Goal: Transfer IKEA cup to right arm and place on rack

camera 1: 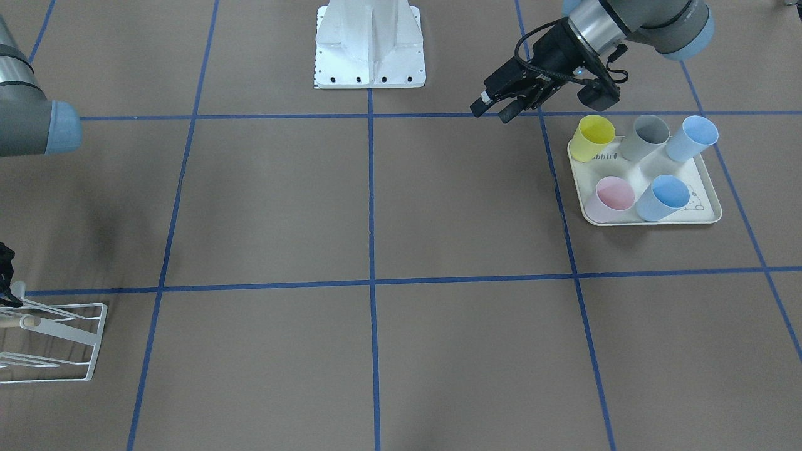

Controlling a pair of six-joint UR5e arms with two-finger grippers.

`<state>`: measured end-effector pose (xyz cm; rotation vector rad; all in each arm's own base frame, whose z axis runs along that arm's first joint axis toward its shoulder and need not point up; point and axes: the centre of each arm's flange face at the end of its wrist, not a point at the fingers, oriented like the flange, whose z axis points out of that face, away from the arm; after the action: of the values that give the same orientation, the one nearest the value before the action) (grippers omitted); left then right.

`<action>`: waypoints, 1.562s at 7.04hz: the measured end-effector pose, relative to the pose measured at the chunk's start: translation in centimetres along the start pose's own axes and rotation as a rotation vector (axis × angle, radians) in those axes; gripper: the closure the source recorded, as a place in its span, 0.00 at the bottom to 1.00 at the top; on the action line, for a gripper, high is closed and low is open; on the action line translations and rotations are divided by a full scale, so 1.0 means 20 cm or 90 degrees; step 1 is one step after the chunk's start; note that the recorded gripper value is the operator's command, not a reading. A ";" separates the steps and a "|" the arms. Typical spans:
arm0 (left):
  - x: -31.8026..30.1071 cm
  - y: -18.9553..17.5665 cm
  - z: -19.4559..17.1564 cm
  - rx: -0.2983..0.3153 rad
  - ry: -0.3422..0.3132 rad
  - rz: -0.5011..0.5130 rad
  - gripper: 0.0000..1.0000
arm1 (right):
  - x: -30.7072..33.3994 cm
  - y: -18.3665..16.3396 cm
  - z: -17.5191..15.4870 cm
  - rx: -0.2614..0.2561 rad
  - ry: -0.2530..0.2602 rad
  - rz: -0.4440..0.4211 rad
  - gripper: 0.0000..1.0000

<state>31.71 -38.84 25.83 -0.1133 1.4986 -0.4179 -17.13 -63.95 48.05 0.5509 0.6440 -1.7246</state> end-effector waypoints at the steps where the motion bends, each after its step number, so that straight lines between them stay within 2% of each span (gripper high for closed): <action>1: 0.00 0.00 0.00 0.000 0.000 0.000 0.00 | 0.00 -0.01 -0.01 -0.006 0.003 -0.001 0.58; 2: 0.00 0.00 0.00 0.000 0.000 0.000 0.00 | -0.01 -0.02 0.00 -0.009 0.003 -0.001 0.46; 4: 0.00 0.00 0.00 0.000 0.000 0.000 0.00 | -0.02 -0.02 0.00 -0.015 0.002 -0.002 0.45; 5: 0.00 0.00 0.00 0.000 0.001 0.000 0.00 | -0.02 -0.02 0.00 -0.021 0.002 -0.004 0.38; 7: 0.01 0.00 0.00 -0.001 0.001 0.000 0.00 | -0.02 -0.01 0.01 -0.026 0.003 -0.005 0.01; 11: 0.01 0.00 0.00 -0.002 0.002 0.001 0.00 | -0.01 -0.01 -0.02 -0.026 0.012 0.005 0.01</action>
<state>31.79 -38.87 25.59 -0.1135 1.5024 -0.4147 -17.28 -63.61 47.94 0.5417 0.6882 -1.6971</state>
